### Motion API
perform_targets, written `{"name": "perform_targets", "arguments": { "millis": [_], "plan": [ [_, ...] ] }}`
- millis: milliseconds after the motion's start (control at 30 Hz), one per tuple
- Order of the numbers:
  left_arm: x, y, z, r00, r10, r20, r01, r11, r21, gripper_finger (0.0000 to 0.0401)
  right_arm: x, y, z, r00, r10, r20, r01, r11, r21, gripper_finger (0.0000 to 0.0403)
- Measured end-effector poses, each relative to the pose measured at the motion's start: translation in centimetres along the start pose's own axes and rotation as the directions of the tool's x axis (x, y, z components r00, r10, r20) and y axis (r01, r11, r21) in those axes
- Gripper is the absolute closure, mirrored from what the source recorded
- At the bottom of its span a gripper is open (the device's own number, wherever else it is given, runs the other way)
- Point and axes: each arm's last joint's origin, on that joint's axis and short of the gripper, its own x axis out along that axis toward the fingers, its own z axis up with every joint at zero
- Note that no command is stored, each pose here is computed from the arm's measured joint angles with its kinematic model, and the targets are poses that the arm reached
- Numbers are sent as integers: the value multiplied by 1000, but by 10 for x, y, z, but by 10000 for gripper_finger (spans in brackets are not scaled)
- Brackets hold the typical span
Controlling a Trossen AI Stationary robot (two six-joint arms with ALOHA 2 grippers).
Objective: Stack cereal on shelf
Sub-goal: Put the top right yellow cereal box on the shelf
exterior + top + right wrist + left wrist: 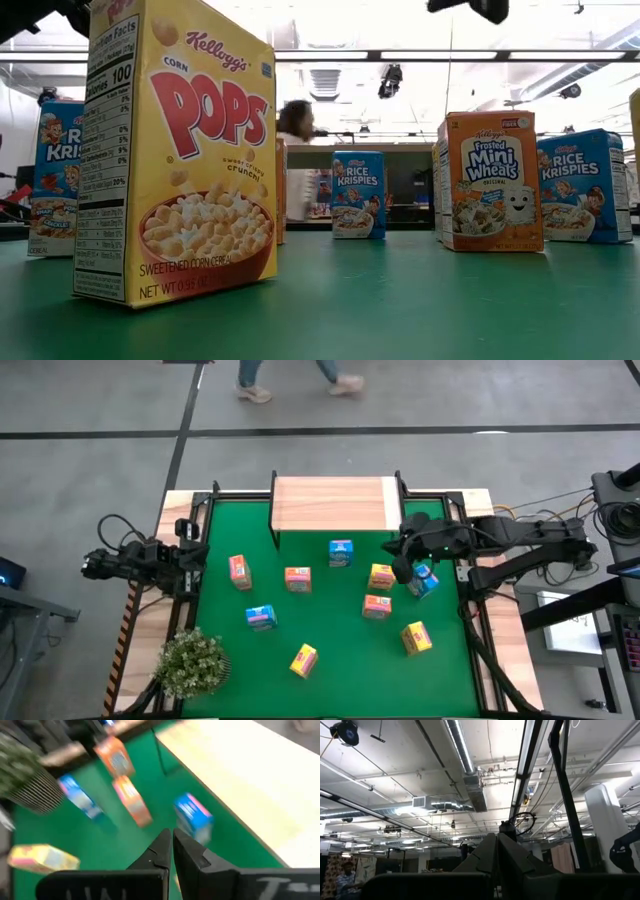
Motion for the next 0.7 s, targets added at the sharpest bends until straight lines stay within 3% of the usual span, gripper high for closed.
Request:
{"name": "perform_targets", "arguments": {
  "millis": [200, 367, 567, 700],
  "plan": [
    [0, 0, 0, 1000, 1, 5, -1, 1000, -2, 401, 7, -4, -11, 963, -144, -226, 104, 978, -181, 394],
    [0, 0, 0, 1000, 1, 4, -1, 1000, -3, 401, 19, -7, -23, 946, -178, -269, 102, 957, -272, 394],
    [0, 0, 0, 1000, 0, 3, 0, 1000, -3, 401, 28, -6, -29, 960, -133, -248, 64, 962, -267, 386],
    [0, 0, 0, 1000, 0, 1, 0, 1000, -2, 401, 30, -6, -32, 965, -95, -243, 41, 974, -221, 350]
  ]
}}
